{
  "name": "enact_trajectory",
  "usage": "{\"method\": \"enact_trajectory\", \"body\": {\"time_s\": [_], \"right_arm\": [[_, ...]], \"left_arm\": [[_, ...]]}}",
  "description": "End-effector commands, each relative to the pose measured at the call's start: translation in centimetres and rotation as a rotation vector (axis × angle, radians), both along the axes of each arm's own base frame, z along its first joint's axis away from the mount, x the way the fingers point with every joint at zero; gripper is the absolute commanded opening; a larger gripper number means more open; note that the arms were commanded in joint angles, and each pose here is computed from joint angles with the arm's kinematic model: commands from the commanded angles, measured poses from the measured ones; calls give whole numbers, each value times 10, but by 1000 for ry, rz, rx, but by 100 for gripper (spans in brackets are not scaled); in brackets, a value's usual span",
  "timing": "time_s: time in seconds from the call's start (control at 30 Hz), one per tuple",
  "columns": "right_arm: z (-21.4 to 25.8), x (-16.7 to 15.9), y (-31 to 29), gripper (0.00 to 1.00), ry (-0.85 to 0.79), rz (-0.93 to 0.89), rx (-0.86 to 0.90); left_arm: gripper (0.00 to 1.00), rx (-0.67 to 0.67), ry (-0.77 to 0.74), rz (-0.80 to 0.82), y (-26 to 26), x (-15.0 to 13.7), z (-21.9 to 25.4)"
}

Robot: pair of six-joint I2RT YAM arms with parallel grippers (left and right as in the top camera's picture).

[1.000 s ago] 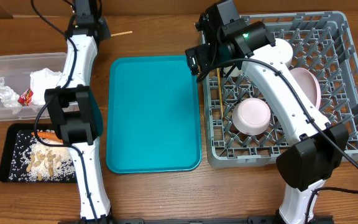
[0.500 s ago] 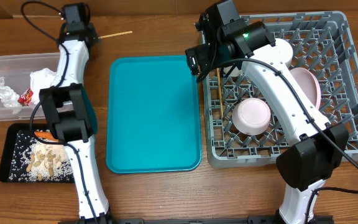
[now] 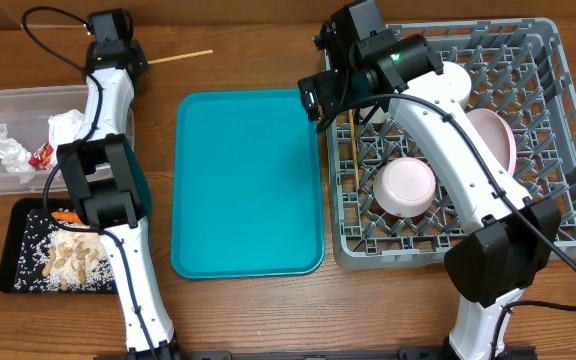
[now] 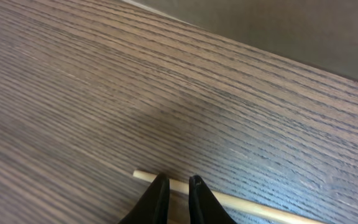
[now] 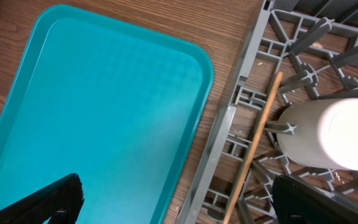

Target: Sort waste into correct bins and load items into the dishwasher

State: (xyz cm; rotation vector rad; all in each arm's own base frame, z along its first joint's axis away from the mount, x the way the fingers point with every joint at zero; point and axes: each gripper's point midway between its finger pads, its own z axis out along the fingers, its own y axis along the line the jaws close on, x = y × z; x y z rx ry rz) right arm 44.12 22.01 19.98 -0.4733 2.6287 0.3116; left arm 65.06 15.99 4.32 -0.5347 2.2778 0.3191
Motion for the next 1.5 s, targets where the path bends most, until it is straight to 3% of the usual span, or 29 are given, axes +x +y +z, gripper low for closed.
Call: {"method": "enact_trajectory", "body": {"time_s": [0.0,0.37,0.63,1.0,1.23,1.47], "right_arm": [[3,2,-1,100,-12,-8,1],[3,2,-1,100,-12,-8,1],[3,2,-1,100,-12,-8,1],[3,2,-1,100,-12,-8,1],[3,2,-1,100,-11,-8,1],[3,2,-1,100,-12,-8,1]], "left_arm": [[14,0,23,-29,-4,4,-26],[16,-22,40,-48,-9,2,-34],[4,-26,79,-67,-24,-4,-26],[8,-42,-157,-220,-95,38,76],[5,-51,-263,-263,-115,56,91],[4,-56,-315,-285,-119,71,71]]}}
